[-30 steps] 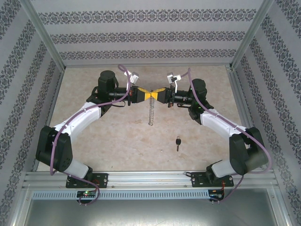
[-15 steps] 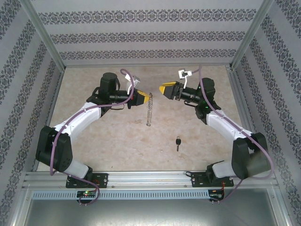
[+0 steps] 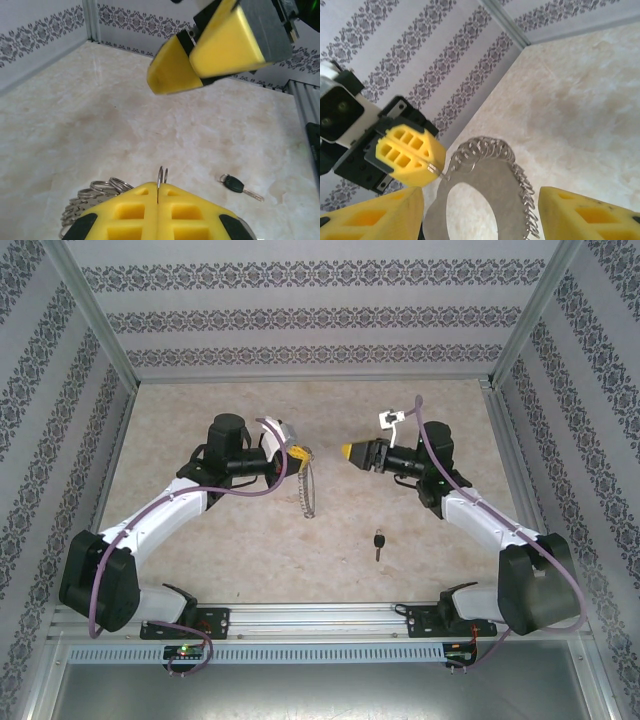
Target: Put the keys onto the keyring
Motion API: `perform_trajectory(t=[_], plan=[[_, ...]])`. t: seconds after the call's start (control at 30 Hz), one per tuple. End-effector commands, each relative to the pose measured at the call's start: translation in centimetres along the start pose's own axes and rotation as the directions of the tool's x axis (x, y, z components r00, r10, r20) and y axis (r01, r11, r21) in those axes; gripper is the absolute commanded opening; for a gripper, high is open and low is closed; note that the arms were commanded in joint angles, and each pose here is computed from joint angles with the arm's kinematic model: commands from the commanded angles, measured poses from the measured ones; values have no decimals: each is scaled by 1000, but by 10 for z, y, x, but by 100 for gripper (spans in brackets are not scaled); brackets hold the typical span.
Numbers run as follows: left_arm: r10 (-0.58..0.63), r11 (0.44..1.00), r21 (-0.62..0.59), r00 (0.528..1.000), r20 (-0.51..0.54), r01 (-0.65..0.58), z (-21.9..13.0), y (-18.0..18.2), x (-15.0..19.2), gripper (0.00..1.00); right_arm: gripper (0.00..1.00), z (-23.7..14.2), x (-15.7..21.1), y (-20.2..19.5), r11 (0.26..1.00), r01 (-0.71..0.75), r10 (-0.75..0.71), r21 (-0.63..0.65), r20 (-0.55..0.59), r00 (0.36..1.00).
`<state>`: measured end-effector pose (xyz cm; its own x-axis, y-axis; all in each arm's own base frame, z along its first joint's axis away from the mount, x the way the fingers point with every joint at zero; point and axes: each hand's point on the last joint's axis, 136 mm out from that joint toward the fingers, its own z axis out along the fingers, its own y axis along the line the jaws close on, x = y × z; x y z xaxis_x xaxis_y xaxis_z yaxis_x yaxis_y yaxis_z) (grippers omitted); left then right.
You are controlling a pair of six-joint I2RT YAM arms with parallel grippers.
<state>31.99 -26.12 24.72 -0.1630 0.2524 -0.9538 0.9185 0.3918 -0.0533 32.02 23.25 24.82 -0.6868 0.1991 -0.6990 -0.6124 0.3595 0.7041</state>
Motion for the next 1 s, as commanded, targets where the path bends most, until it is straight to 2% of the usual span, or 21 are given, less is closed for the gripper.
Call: perform_trajectory(t=[0.0, 0.07, 0.13, 0.23, 0.33, 0.43, 0.63, 0.87, 0.97], plan=[[123, 992, -20, 990, 64, -122, -4, -3, -25, 0, 61, 3, 10, -8, 1000, 11, -11, 26, -19, 1000], [109, 994, -17, 992, 59, -108, -3, -3, -25, 0, 61, 0, 13, -25, 992, -45, 47, 117, -13, 999], [81, 997, -22, 995, 51, -80, -2, 0, -24, 0, 61, -8, 21, -50, 959, -110, 117, 260, -14, 993], [19, 999, -36, 999, 42, -18, 1, 5, -23, 0, 61, -30, 42, -89, 845, -193, 224, 499, -2, 975], [-29, 998, -56, 999, 23, 30, 3, 11, -20, 0, 60, -53, 71, -112, 733, -226, 306, 641, -14, 952], [-53, 995, -79, 998, 16, 54, 2, 15, -17, 0, 57, -72, 101, -123, 643, -197, 349, 740, -54, 936], [-65, 997, -43, 998, 10, 66, 2, 8, -16, 0, 51, -95, 139, -118, 543, -45, 364, 839, -186, 913], [-67, 998, -12, 998, 13, 68, 0, 1, -20, 0, 38, -101, 165, -117, 517, 41, 393, 855, -281, 876], [-65, 998, -8, 998, 18, 65, -2, -2, -23, 0, 37, -99, 176, -117, 523, 62, 409, 850, -314, 857]])
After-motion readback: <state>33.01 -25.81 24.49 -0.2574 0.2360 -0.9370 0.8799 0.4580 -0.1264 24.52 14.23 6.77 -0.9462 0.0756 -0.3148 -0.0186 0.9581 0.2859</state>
